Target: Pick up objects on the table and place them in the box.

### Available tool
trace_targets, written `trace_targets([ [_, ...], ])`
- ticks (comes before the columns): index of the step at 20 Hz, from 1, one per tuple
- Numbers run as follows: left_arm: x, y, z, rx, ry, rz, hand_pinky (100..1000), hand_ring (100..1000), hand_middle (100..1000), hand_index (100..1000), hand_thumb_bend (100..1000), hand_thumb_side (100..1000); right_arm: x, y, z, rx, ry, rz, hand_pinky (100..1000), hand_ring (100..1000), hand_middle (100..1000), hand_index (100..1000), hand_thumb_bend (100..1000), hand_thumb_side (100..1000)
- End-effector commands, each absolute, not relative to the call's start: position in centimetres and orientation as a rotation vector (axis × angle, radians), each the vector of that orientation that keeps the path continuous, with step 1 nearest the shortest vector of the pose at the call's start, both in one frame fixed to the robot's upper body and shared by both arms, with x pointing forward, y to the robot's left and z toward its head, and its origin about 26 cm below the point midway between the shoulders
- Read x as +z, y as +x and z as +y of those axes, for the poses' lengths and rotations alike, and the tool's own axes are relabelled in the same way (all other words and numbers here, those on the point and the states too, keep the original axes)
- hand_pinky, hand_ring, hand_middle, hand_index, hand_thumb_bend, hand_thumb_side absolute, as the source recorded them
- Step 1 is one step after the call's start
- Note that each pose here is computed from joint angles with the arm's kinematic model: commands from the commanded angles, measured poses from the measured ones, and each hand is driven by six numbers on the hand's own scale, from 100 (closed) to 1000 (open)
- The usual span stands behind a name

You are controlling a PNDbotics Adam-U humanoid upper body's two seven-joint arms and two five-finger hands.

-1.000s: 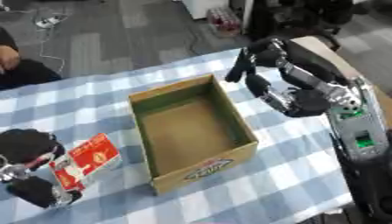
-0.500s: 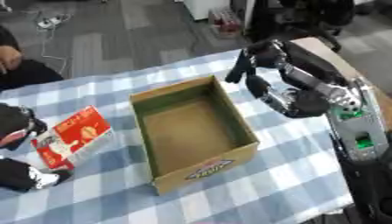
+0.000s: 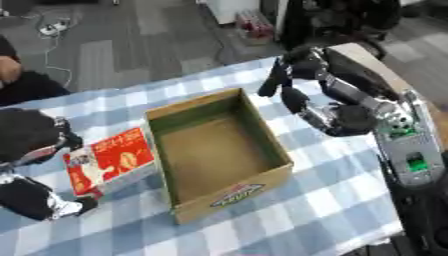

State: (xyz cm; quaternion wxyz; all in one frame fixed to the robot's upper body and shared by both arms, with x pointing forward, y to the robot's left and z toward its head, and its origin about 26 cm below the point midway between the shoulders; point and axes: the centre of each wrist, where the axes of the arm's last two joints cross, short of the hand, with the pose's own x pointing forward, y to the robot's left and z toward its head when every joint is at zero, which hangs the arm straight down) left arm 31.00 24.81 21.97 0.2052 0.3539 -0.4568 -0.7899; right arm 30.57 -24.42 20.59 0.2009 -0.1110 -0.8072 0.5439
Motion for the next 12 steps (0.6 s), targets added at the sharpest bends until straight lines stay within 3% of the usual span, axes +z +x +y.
trace_targets([
  [1, 22.2, 31.8, 24.5, -2.241, 1.045, -1.386, 100, 176, 239, 385, 148, 754, 21.5, 30.5, -24.1, 1.545, -0.314, -2.292, 415, 375, 531, 698, 100, 1000],
  [12, 20.2, 38.8, 21.0, -2.188, 0.97, -1.885, 100, 184, 255, 388, 149, 744, 22.1, 30.7, -22.9, 1.574, -0.278, -2.367, 417, 382, 525, 678, 100, 1000],
])
